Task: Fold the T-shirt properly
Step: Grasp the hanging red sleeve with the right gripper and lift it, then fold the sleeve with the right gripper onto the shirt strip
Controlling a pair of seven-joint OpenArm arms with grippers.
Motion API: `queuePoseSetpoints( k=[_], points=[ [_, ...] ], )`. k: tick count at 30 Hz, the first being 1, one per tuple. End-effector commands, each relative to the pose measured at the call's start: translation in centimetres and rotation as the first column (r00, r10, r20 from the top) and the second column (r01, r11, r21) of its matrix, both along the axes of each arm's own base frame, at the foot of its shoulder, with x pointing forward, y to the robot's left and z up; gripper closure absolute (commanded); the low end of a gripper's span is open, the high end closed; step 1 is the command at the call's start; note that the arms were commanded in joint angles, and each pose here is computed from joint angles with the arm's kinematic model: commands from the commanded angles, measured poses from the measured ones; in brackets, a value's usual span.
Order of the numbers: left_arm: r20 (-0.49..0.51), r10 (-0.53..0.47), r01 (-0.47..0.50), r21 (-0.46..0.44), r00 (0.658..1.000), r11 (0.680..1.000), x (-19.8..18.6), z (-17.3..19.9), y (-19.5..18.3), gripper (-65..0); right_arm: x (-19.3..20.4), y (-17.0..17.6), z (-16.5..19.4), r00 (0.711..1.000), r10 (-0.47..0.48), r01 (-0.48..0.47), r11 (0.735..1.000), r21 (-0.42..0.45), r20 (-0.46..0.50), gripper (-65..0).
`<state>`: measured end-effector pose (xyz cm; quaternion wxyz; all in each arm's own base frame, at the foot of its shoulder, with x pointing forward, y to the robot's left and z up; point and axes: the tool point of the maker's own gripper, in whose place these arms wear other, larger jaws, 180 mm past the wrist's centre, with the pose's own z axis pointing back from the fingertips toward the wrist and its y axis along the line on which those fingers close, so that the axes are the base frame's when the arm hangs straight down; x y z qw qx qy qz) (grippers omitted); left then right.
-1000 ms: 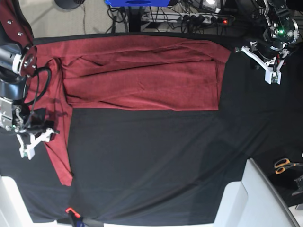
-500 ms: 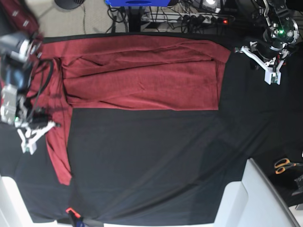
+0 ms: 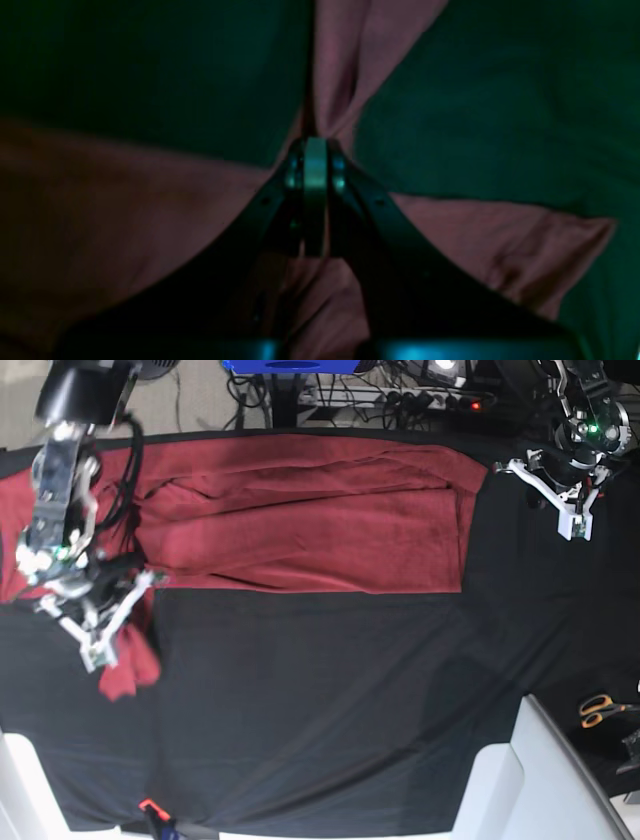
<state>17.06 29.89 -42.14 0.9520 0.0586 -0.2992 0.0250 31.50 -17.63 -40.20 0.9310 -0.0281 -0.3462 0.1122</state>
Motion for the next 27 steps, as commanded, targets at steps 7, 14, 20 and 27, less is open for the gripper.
queuePoseSetpoints(
  k=[7,14,20,27],
  points=[
    [0.036,-0.005,0.004,0.019,0.999,1.0,0.7,0.9,0.5,0.0,-3.0,5.2,3.1,0.997,0.063,-0.065,0.997,0.041,0.055,-0.2],
    [0.036,-0.005,0.004,0.019,0.999,1.0,0.7,0.9,0.5,0.0,-7.5,10.9,1.2,0.981,0.195,-0.191,0.976,0.106,-0.025,-0.2],
    [0.036,-0.004,0.004,0.019,0.999,1.0,0.7,0.9,0.5,0.0,-9.9,14.8,0.5,0.955,0.29,-0.279,0.947,0.158,-0.057,-0.5],
    [0.022,0.009,-0.009,0.0,1.0,1.0,0.7,0.0,0.5,0.0,-11.5,18.0,0.4,0.95,0.304,-0.284,0.937,0.203,-0.072,-0.6]
  ],
)
